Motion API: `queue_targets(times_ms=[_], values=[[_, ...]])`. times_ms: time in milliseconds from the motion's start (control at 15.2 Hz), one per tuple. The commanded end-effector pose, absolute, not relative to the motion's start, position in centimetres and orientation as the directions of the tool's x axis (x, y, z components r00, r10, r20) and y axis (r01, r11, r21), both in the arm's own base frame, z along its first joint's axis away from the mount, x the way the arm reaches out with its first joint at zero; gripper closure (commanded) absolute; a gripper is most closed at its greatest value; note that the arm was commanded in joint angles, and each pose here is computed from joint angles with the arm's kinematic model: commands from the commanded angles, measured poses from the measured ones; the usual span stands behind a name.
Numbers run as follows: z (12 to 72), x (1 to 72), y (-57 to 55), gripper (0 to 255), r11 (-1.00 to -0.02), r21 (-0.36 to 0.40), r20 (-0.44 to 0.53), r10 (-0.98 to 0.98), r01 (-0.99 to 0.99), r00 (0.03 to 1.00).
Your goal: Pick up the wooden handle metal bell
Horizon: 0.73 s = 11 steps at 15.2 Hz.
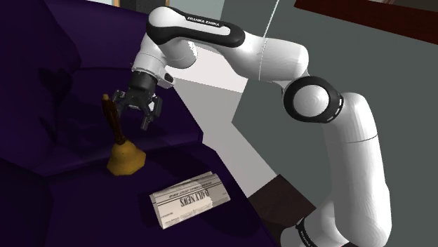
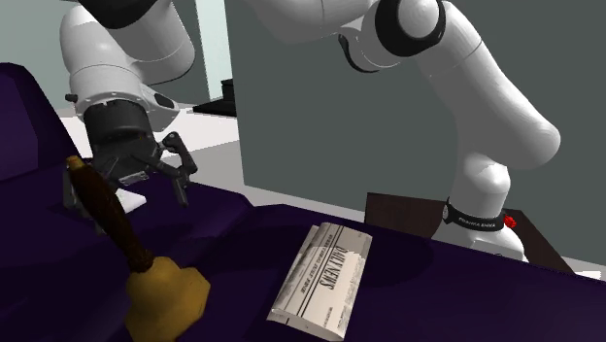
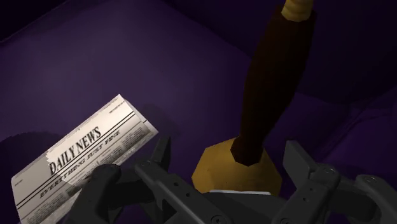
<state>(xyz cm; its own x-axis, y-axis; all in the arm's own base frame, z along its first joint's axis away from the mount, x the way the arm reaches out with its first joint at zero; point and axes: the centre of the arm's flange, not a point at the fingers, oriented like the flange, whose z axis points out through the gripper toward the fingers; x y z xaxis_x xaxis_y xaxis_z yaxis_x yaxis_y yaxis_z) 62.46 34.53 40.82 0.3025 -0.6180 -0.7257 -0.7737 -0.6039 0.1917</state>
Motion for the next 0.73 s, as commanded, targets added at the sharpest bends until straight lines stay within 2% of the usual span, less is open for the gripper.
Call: queue_targets(times_ms=[0,462,528,660], values=[[39.8,62.8,34.8,0,-0.595,0.197,-0.730,-0.620,-0.779,0.289],[36.8,62.8,34.8,0,-0.595,0.197,-0.730,-0.620,-0.779,0.289],[36.8,62.8,34.9,255,-0.595,0.197,-0.730,-0.620,-0.779,0.289],[36.8,62.8,34.9,255,-0.596,0.197,-0.730,-0.620,-0.779,0.289]])
